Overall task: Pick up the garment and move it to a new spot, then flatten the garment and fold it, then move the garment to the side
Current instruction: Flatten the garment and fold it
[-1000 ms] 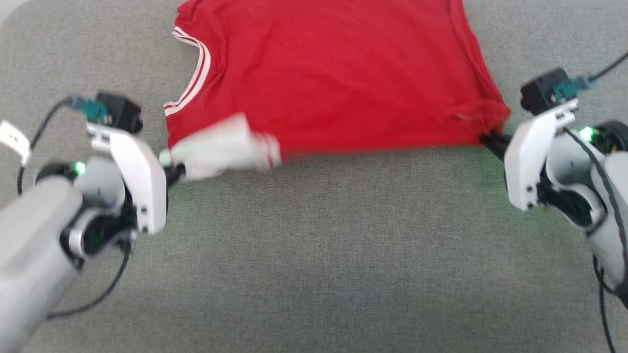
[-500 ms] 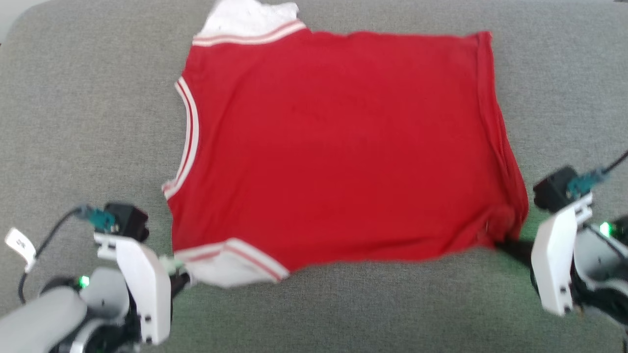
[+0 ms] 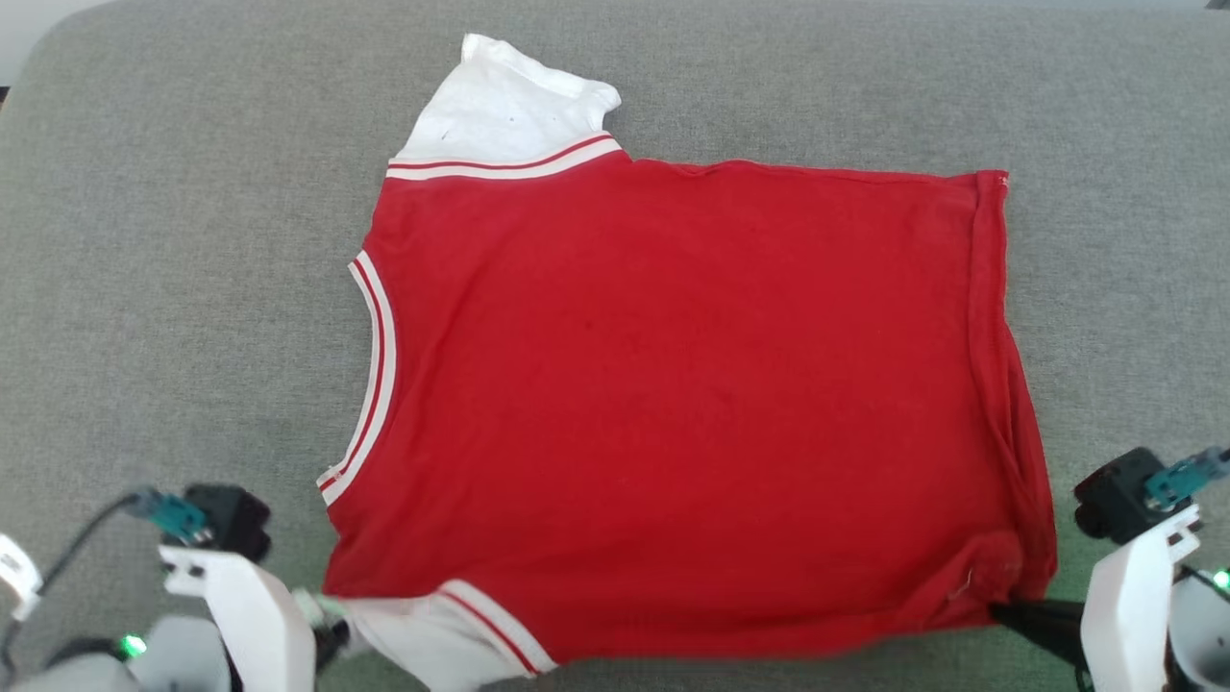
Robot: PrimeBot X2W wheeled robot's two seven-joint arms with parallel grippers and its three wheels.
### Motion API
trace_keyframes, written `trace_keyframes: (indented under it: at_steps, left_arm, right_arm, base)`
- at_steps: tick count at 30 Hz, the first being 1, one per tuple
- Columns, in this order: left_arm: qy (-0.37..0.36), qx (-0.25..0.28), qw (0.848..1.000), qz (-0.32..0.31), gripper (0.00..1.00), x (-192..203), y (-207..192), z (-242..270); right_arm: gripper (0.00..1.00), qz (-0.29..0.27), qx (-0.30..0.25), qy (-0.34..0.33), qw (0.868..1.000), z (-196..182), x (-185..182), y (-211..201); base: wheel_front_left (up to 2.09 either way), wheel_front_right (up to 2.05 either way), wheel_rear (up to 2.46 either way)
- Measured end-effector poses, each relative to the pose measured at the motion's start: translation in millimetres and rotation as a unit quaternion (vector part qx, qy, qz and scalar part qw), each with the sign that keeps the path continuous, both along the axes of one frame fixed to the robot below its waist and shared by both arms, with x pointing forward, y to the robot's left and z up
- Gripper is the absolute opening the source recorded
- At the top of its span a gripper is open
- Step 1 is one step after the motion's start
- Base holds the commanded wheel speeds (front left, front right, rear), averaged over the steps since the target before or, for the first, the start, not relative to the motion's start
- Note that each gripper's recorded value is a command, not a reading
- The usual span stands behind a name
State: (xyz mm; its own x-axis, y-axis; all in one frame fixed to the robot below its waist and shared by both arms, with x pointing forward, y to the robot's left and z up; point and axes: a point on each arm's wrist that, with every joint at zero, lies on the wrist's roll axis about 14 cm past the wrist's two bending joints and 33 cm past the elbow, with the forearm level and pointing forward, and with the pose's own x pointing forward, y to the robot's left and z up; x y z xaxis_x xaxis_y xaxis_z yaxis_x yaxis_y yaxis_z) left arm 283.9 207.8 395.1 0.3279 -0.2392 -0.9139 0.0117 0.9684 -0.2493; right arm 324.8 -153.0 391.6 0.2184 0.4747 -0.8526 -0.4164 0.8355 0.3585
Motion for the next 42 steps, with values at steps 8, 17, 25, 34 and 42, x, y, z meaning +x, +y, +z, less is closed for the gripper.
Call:
trace_keyframes:
  at_steps: [8, 17, 25, 34, 42]
  left_arm:
    - [-0.142, 0.060, 0.987, -0.047, 0.00, 75.1, 18.2, 53.7]
    - [-0.217, 0.096, 0.968, -0.081, 0.00, 153.9, 24.3, 78.3]
    - [-0.161, 0.091, 0.980, -0.073, 0.00, 184.4, 30.9, 30.4]
    - [-0.119, 0.064, 0.989, -0.055, 0.71, 194.3, 29.6, -12.1]
    - [-0.145, 0.078, 0.986, -0.040, 1.00, 203.0, 43.5, 7.1]
  right_arm:
    - [0.00, -0.031, -0.004, -0.102, 0.994, 33.2, 47.8, -4.3]
    - [0.00, -0.048, -0.016, -0.197, 0.979, 51.9, 116.0, -4.1]
    - [0.00, -0.035, -0.036, -0.181, 0.982, 22.1, 142.0, 1.9]
    - [0.24, -0.030, -0.047, -0.161, 0.985, 0.1, 157.4, 6.2]
    - [1.00, -0.051, -0.028, -0.230, 0.972, 29.1, 176.4, 2.1]
  base:
    - [0.00, 0.00, 0.00]
    - [0.00, 0.00, 0.00]
    - [0.00, 0.00, 0.00]
    - [0.00, 0.00, 0.00]
    - [0.00, 0.00, 0.00]
